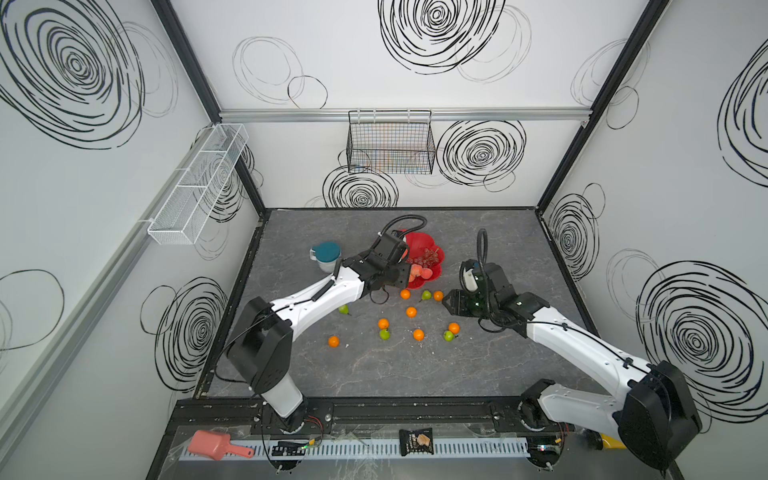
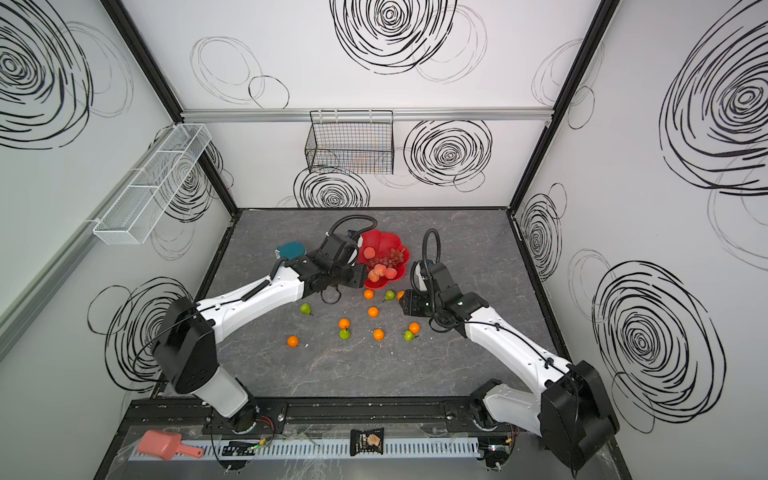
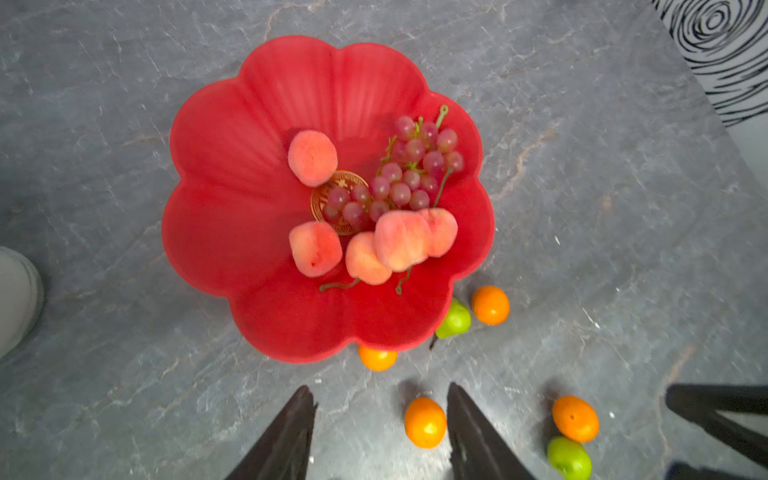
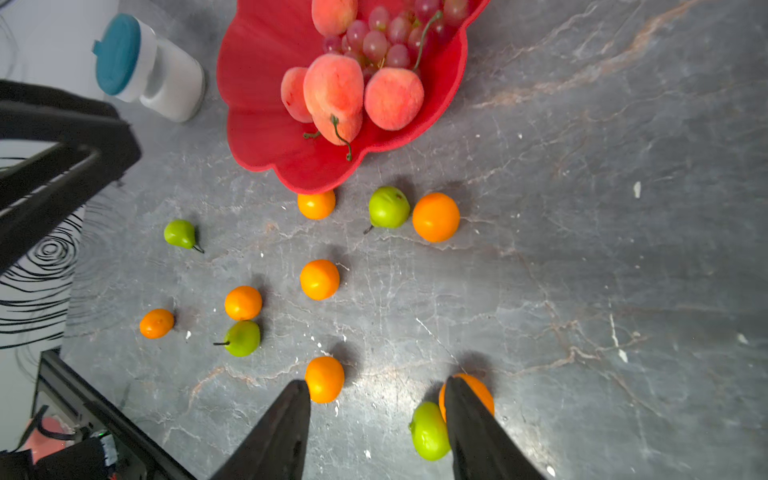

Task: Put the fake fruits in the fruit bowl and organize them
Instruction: 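Draw the left arm back while the right gripper lowers over a small green fruit, then close the right gripper on the small green fruit beside an orange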

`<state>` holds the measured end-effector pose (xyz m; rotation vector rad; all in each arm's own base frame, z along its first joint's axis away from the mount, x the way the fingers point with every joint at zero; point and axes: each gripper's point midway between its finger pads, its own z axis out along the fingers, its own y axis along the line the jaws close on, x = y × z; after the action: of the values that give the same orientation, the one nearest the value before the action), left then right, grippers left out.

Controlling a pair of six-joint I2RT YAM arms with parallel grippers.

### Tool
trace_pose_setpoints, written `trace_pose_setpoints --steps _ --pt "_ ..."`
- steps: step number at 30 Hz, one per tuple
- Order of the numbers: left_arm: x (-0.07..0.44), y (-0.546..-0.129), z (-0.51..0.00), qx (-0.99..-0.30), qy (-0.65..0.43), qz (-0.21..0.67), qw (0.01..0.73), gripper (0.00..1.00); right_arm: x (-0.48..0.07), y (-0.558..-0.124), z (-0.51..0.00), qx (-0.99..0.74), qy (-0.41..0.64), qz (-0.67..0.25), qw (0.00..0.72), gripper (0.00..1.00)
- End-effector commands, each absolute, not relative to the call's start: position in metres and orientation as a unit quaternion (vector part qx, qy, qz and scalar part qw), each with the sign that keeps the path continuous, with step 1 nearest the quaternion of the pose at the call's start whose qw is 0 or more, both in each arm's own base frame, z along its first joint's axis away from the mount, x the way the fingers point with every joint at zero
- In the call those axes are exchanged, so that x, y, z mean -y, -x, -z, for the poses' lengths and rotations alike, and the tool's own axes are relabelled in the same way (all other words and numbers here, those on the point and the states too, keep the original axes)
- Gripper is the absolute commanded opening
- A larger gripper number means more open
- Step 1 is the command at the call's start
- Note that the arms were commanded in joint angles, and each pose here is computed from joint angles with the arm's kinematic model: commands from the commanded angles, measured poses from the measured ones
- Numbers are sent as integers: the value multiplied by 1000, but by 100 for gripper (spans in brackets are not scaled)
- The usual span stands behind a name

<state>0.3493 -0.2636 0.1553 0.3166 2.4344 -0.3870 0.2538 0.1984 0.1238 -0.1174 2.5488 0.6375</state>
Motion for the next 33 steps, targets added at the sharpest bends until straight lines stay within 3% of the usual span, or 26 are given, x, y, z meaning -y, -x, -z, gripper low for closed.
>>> trace_pose_setpoints --steps 1,18,33 --pt "260 -330 -161 -917 -113 167 343 56 -194 -241 -116 -953 48 -189 233 56" --pt "282 -209 -167 -839 -115 365 386 59 -203 -194 -68 -987 75 -80 116 54" --pt "273 -194 -144 -836 -102 377 385 61 -196 -199 -42 -991 90 -5 96 53"
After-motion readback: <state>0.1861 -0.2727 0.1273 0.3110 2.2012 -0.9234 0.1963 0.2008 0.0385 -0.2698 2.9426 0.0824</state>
